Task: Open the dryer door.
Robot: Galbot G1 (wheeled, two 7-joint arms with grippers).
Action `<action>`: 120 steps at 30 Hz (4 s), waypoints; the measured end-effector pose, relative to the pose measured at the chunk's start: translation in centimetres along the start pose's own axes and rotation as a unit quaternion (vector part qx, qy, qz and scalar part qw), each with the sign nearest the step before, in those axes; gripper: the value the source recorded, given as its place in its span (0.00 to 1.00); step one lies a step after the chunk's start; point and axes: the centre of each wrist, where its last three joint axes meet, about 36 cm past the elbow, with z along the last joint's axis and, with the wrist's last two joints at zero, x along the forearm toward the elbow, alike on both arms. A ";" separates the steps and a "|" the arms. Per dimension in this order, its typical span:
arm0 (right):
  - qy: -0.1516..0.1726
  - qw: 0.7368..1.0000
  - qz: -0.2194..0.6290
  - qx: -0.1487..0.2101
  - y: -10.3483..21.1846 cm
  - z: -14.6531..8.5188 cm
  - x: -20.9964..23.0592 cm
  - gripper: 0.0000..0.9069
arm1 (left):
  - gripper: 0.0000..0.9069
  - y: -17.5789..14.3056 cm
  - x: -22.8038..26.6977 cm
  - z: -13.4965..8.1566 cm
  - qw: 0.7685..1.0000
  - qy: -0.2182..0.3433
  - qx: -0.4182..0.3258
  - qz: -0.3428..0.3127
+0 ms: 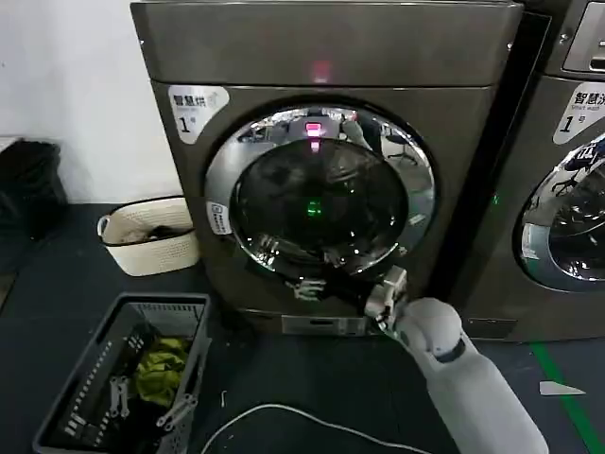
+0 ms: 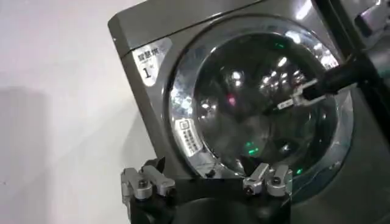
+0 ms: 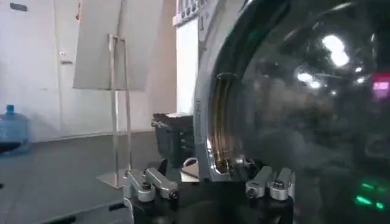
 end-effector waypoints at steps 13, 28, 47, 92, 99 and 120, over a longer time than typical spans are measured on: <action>-0.009 1.000 0.012 0.013 0.7 -0.1 -4.0 1.00 | 1.00 -0.1 -0.1 0.0 1.000 -0.002 0.003 -0.004; -0.011 1.000 0.004 0.018 1.2 -0.2 -7.8 1.00 | 1.00 -0.2 -0.2 0.1 1.000 -0.002 0.004 -0.009; -0.005 1.000 0.004 0.016 0.9 0.8 -10.8 1.00 | 1.00 -0.3 -0.1 0.1 1.000 -0.002 0.005 -0.012; -0.001 0.992 -0.120 0.047 0.7 1.5 -15.5 1.00 | 1.00 -0.6 0.3 -0.3 1.000 -0.003 0.007 -0.019; -0.002 0.988 -0.150 0.044 1.2 1.9 -14.7 1.00 | 1.00 -0.4 0.3 -0.2 1.000 -0.003 0.005 -0.023; -0.043 0.952 -0.296 0.056 3.7 0.0 -7.1 1.00 | 1.00 5.6 -1.3 2.0 0.999 0.000 -0.012 -0.037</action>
